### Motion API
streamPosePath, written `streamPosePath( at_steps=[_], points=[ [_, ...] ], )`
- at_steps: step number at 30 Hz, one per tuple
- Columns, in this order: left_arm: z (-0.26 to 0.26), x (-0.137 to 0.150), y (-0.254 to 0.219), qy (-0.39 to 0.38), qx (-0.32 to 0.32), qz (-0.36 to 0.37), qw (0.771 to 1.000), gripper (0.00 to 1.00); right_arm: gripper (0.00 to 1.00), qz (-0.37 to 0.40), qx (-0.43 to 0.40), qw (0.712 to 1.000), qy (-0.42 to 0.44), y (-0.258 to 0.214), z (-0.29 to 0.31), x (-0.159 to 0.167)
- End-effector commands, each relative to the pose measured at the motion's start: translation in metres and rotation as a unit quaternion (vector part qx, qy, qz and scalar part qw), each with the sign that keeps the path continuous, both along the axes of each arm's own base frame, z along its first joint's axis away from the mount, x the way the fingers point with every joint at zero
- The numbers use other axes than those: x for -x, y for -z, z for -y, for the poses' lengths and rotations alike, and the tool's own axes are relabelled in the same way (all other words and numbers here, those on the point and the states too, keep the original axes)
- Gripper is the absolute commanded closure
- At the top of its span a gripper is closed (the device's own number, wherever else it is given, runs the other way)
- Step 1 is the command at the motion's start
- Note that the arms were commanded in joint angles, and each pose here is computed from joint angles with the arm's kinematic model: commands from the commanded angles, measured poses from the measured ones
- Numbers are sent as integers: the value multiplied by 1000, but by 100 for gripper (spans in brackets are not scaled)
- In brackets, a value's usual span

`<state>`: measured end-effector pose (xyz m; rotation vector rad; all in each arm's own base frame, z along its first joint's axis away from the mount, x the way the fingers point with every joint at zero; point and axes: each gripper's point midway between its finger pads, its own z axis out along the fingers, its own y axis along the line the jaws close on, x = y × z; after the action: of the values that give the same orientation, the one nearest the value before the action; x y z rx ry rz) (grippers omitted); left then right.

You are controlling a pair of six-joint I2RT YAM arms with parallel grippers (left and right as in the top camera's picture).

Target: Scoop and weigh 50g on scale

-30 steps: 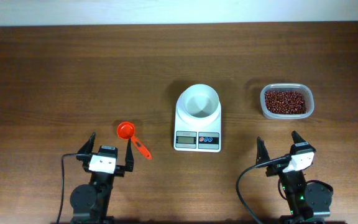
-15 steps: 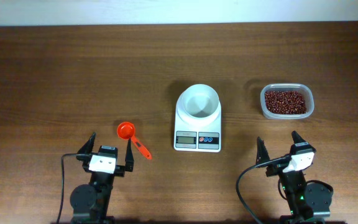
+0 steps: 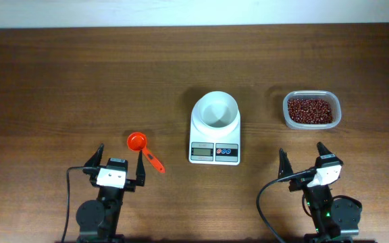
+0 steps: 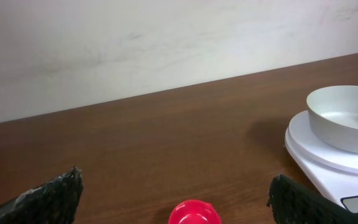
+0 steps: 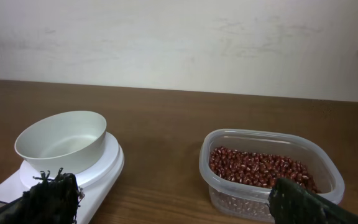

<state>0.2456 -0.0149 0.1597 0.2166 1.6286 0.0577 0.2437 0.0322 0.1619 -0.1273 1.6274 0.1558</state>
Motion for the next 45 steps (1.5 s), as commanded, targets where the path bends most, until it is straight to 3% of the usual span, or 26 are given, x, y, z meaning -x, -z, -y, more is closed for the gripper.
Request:
streamPosePath(
  at_steps=[1, 14, 18, 25, 45],
  points=[
    [-3, -1, 4, -9, 4, -6, 1000, 1, 1, -1, 3, 1000, -8, 3, -3, 1],
    [-2, -1, 3, -6, 4, -3, 1000, 1, 1, -1, 3, 1000, -8, 3, -3, 1],
    [19, 2, 1, 56, 9, 0, 998, 1, 1, -1, 3, 1000, -8, 3, -3, 1],
    [19, 2, 1, 53, 67, -9, 996, 1, 1, -1, 3, 1000, -8, 3, -3, 1],
    [22, 4, -20, 55, 99, -50, 992, 1, 1, -1, 3, 1000, -8, 3, -3, 1]
  ],
)
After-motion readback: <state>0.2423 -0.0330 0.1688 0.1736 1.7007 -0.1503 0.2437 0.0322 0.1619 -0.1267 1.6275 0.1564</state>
